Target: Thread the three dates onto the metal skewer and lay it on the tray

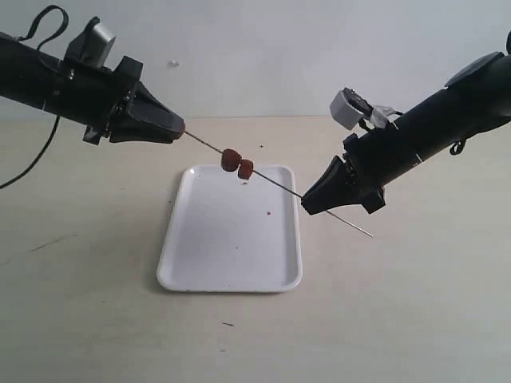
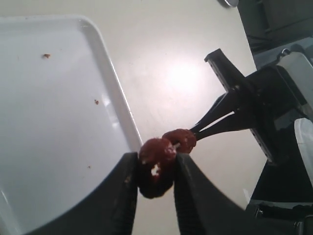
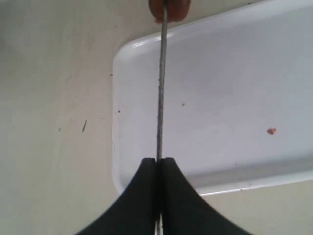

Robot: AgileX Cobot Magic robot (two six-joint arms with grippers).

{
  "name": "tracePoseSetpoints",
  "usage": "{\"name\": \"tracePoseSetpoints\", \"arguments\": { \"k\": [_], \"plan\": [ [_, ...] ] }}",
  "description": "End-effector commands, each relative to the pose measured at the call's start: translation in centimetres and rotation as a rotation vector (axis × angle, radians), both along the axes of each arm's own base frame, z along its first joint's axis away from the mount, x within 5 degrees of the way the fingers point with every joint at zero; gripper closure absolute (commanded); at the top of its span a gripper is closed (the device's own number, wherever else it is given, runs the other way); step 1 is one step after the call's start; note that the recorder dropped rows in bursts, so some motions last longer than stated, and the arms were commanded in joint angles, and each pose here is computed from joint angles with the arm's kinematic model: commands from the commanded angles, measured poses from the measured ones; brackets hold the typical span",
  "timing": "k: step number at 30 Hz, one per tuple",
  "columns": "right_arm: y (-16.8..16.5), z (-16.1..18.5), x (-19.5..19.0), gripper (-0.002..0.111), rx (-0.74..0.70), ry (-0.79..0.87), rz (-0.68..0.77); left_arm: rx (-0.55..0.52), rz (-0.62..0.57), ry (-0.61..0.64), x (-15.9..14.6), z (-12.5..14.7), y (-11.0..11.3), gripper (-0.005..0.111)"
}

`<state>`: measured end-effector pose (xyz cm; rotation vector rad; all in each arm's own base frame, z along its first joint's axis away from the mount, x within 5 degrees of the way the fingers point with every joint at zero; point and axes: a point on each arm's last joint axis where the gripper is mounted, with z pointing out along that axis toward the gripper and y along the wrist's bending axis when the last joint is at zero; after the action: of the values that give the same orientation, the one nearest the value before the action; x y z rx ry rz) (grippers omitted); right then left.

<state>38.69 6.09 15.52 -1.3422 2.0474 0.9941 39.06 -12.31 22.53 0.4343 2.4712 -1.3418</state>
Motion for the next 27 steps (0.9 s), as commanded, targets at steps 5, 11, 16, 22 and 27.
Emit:
{"name": "tracePoseSetpoints", "arguments": {
  "k": [5,11,16,22,27],
  "plan": [
    [0.6,0.8,0.2,0.108,0.068,-0.023,0.000,-0.207,-0.050,-0.027,0.1,0.7,-1.7,0.080],
    [0.7,1.0,0.4,0.108,0.098,-0.024,-0.023,-0.208,-0.088,-0.034,-0.4,0.7,-3.0,0.080],
    [0.8,1.2,0.5,0.108,0.115,-0.025,-0.037,-0.185,-0.102,-0.043,-0.7,0.5,-4.3,0.080],
    [0.9,1.4,0.7,0.108,0.139,-0.025,-0.057,-0.167,-0.107,-0.040,-0.7,0.3,-4.2,0.080],
    [1.0,1.5,0.8,0.108,0.157,-0.026,-0.071,-0.164,-0.107,-0.047,-0.7,0.3,-4.2,0.080]
  ]
}}
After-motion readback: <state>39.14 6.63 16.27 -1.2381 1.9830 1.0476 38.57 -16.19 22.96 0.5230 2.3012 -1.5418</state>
